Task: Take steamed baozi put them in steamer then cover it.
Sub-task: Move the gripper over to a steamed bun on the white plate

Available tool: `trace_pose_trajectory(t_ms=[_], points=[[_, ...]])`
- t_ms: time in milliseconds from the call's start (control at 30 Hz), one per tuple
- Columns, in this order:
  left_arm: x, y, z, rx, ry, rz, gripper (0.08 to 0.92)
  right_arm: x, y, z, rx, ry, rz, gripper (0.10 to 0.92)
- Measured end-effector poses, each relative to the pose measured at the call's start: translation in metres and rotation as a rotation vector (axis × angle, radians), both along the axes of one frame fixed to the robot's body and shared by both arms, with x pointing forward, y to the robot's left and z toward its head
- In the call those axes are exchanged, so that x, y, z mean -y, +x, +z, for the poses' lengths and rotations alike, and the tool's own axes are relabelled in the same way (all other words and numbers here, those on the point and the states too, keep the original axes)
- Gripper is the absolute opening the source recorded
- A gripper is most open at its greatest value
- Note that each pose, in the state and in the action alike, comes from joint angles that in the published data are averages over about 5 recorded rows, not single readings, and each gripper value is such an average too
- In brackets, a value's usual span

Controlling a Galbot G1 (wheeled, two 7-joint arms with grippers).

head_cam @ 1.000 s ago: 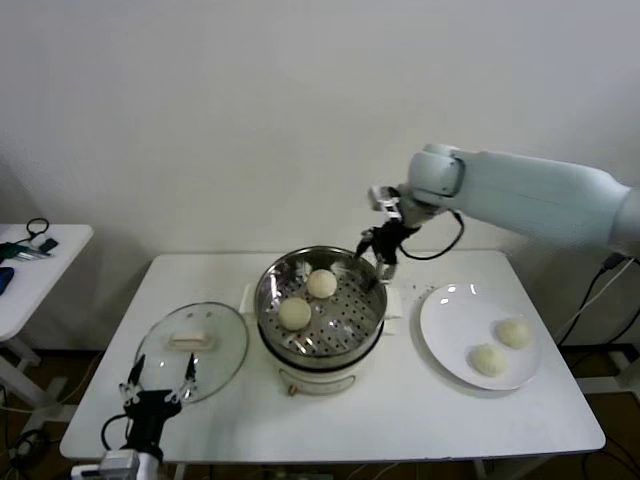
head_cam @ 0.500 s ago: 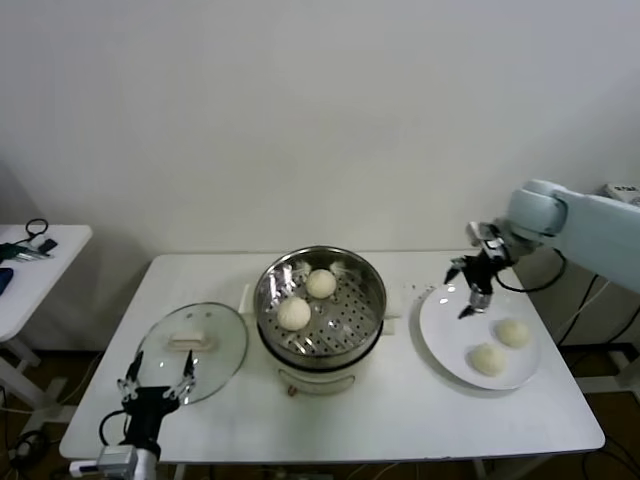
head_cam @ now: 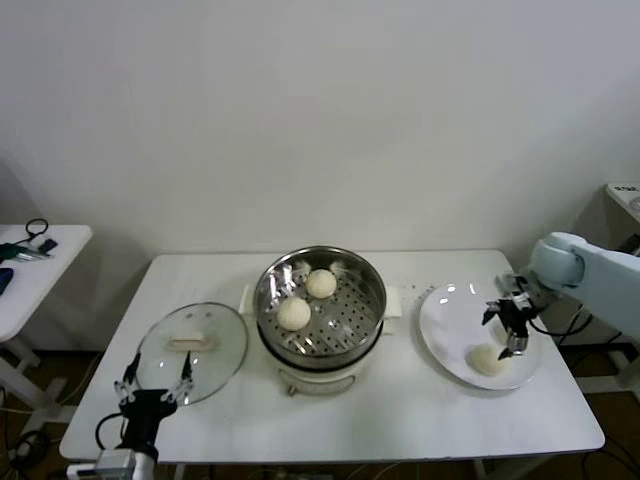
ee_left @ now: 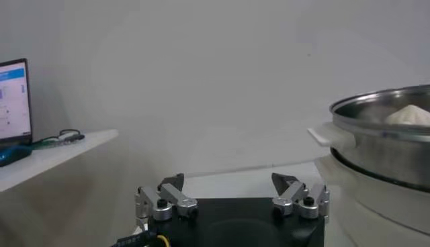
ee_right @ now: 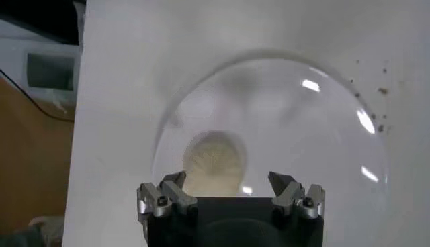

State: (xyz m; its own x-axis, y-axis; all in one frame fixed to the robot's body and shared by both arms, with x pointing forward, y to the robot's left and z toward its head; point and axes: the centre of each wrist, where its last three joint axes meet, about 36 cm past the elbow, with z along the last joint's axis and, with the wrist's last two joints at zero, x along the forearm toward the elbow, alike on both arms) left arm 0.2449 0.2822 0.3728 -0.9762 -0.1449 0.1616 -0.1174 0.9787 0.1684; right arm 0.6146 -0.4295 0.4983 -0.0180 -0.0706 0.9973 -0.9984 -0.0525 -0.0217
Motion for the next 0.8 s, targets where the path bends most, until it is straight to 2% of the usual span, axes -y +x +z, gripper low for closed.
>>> trace_pose_trajectory(t_ms=[500,800], points=[[0.0,-0.003,-0.005,-0.016,0.009,0.0,0.823,-0.007,0.003,-0.04,-0.039,-0.031,0.016,0.813],[0.0,-0.004,-0.006,-0.018,0.01,0.0,0.823,-0.008,0.007,-0.044,-0.047,-0.044,0.022,0.703]])
